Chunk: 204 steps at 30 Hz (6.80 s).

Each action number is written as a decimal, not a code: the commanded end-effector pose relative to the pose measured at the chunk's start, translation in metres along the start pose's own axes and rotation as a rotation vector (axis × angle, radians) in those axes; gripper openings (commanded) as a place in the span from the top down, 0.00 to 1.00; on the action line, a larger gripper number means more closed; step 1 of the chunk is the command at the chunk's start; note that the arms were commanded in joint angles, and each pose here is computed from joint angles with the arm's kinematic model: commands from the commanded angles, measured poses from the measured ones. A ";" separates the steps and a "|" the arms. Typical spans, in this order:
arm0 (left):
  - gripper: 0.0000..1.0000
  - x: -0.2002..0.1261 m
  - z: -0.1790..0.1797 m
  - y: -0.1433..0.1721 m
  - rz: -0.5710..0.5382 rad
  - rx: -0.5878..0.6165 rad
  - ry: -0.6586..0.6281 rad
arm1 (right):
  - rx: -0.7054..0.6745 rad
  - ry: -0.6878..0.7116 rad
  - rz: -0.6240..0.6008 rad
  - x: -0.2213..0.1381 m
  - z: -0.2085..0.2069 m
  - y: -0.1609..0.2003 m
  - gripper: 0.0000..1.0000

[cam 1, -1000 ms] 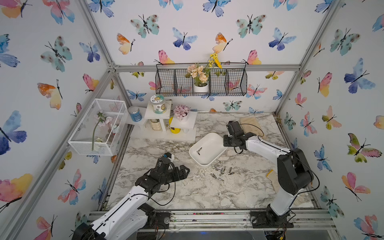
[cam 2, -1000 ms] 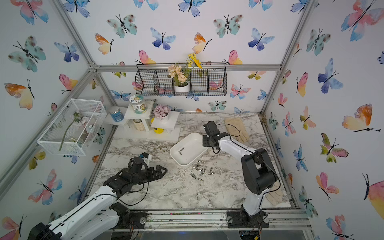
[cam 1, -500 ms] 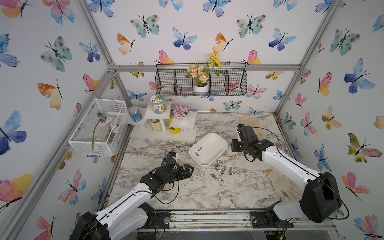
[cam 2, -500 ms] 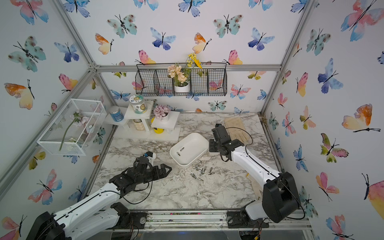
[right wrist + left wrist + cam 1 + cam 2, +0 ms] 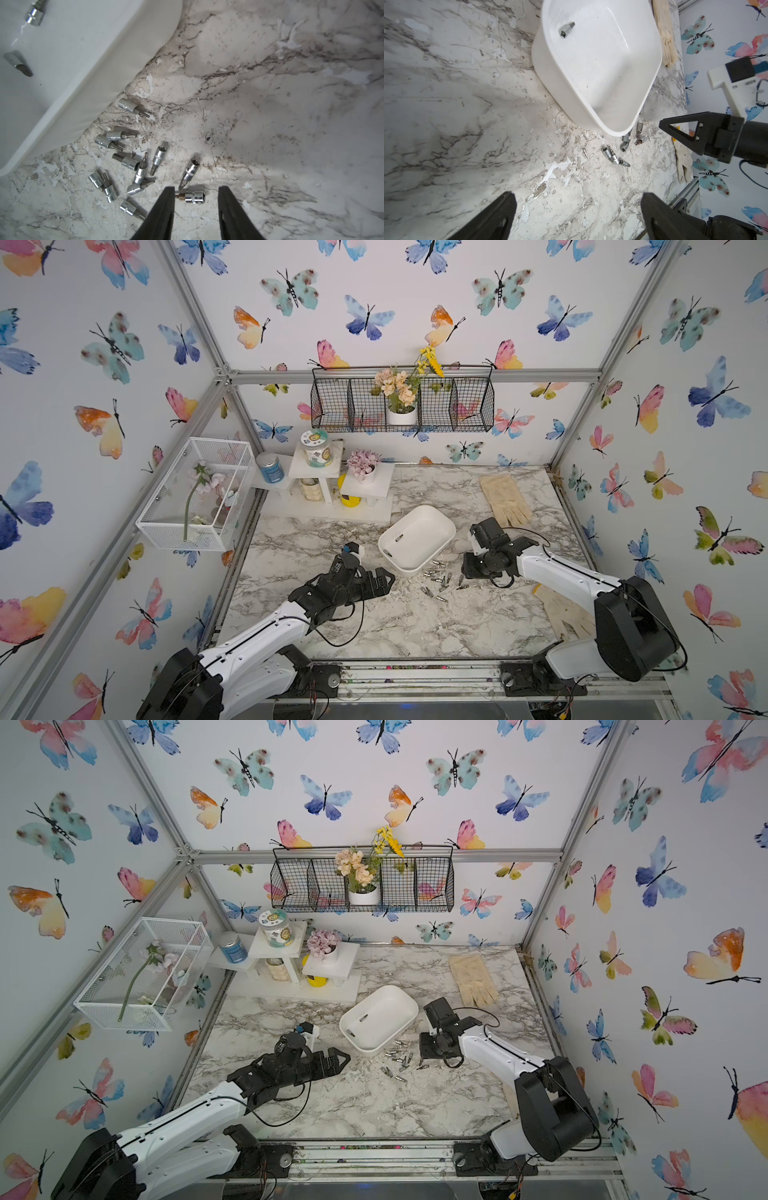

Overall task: Put the bit on the desktop into the storage box
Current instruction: Pick up the screwdriver bit from the center of the board, then place the screwdriver bit in the storage box, then adjust the screwdriver bit at the center of the board.

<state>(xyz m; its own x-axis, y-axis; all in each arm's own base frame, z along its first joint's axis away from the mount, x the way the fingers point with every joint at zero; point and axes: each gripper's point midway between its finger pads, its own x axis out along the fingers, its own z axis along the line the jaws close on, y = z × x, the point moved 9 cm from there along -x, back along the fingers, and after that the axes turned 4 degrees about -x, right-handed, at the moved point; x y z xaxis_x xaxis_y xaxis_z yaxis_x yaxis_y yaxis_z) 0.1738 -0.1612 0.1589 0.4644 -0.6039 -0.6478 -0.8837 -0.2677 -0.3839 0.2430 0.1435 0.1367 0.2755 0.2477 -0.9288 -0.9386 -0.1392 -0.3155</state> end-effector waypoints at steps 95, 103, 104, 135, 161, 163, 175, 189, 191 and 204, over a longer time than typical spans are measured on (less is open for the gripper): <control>0.01 0.014 -0.023 0.014 0.025 0.122 -0.144 | -0.307 -0.149 -0.098 0.064 0.100 -0.132 0.80; 0.01 0.019 -0.033 0.017 0.038 0.146 -0.150 | -0.305 -0.158 -0.122 0.050 0.103 -0.136 0.73; 0.01 0.020 -0.034 0.018 0.038 0.149 -0.150 | -0.305 -0.153 -0.132 0.044 0.103 -0.137 0.73; 0.05 0.094 -0.068 0.038 0.069 0.372 -0.488 | -0.124 0.198 -0.597 -0.092 0.017 -0.038 0.37; 0.06 0.121 -0.064 0.043 0.116 0.430 -0.575 | -0.079 0.242 -0.639 -0.099 0.006 -0.026 0.25; 0.06 0.121 -0.064 0.043 0.115 0.429 -0.576 | -0.079 0.241 -0.639 -0.099 0.006 -0.026 0.25; 0.07 0.123 -0.072 0.038 0.097 0.431 -0.558 | -0.082 0.239 -0.629 -0.097 0.007 -0.026 0.25; 0.09 0.129 -0.070 0.041 0.119 0.442 -0.589 | -0.083 0.238 -0.623 -0.096 0.006 -0.025 0.25; 0.09 0.128 -0.068 0.041 0.126 0.440 -0.594 | -0.082 0.240 -0.625 -0.096 0.006 -0.025 0.25; 0.14 0.114 -0.060 0.049 0.150 0.413 -0.586 | -0.081 0.239 -0.616 -0.094 0.006 -0.023 0.25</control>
<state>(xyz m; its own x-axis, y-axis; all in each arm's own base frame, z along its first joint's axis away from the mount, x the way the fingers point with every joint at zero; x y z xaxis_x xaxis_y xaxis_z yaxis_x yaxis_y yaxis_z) 0.1866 -0.2956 0.1020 0.4051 -0.0976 -0.9090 -0.8958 0.1566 -0.4160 0.2393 0.1298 0.2370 0.8088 0.1005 -0.5794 -0.5687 -0.1170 -0.8142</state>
